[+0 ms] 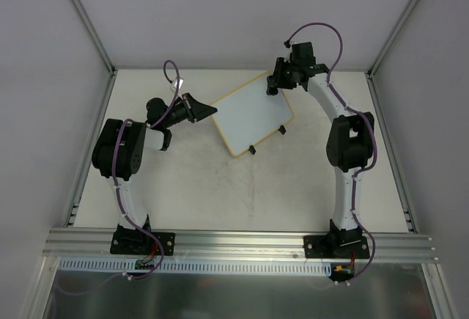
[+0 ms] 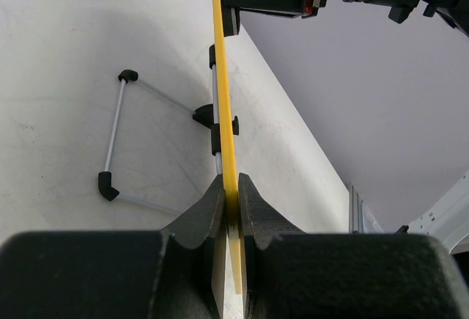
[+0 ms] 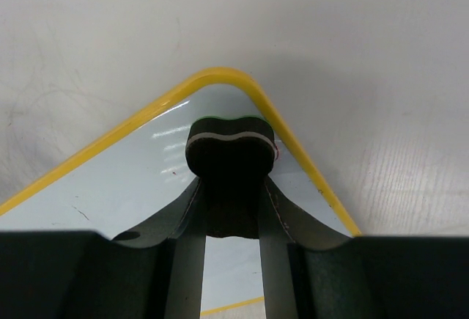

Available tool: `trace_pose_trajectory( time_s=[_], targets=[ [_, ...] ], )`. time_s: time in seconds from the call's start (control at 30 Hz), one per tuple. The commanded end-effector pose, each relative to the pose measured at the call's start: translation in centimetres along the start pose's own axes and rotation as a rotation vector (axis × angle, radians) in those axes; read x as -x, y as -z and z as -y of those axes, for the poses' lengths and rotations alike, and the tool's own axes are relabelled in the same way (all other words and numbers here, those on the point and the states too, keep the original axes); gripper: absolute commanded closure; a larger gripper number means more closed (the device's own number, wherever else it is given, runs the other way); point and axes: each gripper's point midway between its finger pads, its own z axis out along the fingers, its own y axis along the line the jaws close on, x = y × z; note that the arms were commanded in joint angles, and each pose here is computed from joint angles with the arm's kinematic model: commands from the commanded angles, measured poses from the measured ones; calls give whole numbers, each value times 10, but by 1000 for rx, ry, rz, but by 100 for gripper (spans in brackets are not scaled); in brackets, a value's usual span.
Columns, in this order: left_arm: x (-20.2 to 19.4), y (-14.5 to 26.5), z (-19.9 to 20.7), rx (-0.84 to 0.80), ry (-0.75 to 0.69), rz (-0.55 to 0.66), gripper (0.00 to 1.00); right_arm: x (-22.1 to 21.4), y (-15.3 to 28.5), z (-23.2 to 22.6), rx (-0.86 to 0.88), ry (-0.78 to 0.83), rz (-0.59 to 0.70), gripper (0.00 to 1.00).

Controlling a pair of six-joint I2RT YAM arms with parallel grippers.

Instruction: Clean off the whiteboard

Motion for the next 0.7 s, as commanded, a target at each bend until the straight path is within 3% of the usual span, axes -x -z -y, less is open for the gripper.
trace_pose_trajectory(
  time_s=[0.0,0.67],
  targets=[
    [-5,-2,37,-165,-168,-52,100,-2,-5,25,-68,-18,-20,100],
    [-4,-3,37,-163,-168,-49,100,-78,7,27,86,-146,-206,100]
  ],
)
